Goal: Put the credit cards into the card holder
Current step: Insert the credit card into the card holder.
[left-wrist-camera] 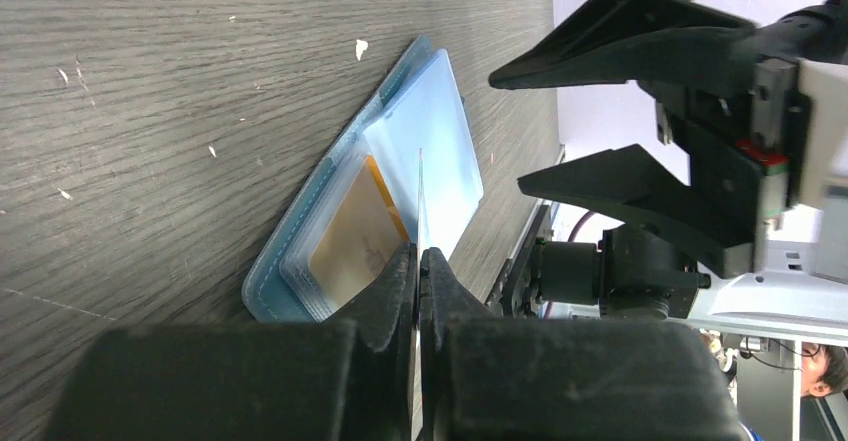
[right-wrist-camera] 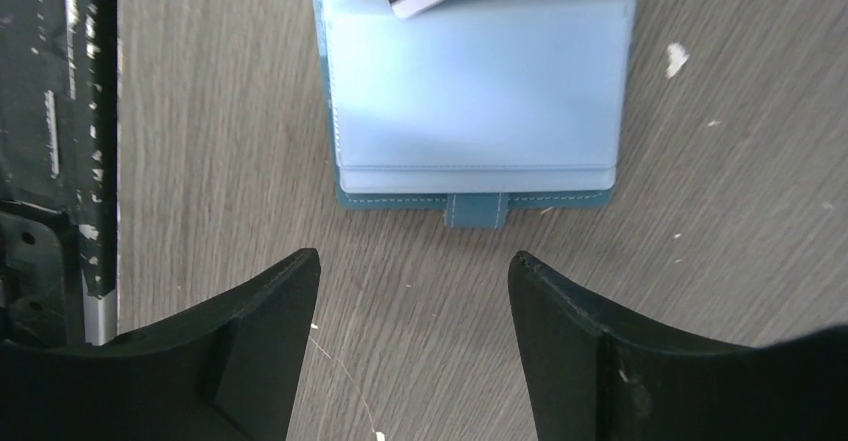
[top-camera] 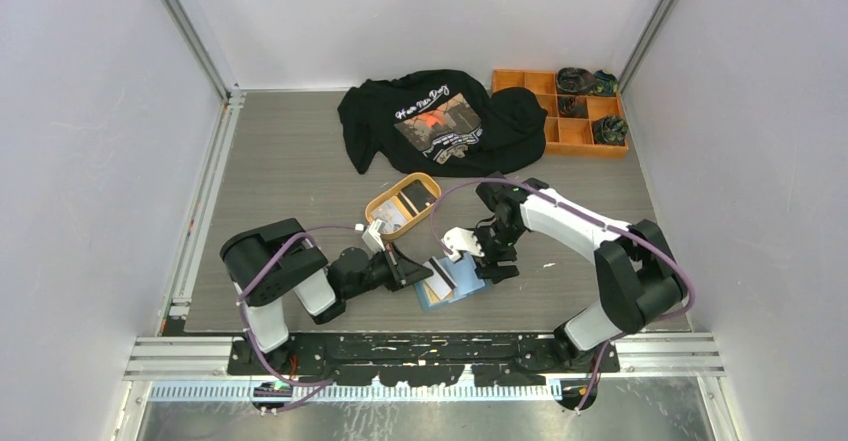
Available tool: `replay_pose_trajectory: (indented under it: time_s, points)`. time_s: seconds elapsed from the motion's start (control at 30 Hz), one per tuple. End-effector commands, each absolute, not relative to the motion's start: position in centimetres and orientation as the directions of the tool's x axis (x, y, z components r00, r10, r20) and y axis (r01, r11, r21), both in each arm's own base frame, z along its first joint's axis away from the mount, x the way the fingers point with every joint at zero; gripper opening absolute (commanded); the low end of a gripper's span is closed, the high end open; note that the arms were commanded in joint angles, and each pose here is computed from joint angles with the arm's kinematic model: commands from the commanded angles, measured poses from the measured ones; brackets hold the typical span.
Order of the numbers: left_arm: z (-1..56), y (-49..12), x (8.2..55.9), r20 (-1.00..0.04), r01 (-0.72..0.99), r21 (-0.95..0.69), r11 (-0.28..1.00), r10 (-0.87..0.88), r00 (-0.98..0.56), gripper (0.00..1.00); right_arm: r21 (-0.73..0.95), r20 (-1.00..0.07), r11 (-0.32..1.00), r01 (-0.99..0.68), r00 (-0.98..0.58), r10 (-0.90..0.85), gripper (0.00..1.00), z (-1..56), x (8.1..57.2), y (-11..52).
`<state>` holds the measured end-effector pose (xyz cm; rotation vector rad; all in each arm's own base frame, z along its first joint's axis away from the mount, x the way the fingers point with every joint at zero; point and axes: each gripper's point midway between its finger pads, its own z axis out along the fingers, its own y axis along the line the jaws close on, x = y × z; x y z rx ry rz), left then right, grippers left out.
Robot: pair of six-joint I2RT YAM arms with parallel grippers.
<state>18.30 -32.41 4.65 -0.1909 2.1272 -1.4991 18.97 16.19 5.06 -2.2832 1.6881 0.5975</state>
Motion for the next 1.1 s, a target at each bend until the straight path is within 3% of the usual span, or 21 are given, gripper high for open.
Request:
replay_pose_trajectory:
  time_s: [0.0,0.63,1.07]
  points:
    - [6.6,-32.9,19.2,-0.359,0.225,-0.918,0.326,-0.443,-0.822,0.0,0.049,-0.383,-0.288,-0.956,0.248,-0.89,0.74,3.8,19.8,15.2]
    - [4.2,-33.1,18.3,-0.269,0.106,-0.921,0.376,-0.414,-0.87,0.0,0.092,-0.365,-0.303,-0.948,0.252,-0.897,0.67,2.7,19.0,16.3]
    - [3.1,-32.7,18.0,-0.262,0.055,-0.891,0.451,-0.409,-0.874,0.0,0.108,-0.352,-0.317,-0.942,0.262,-0.899,0.61,2.1,18.5,17.3]
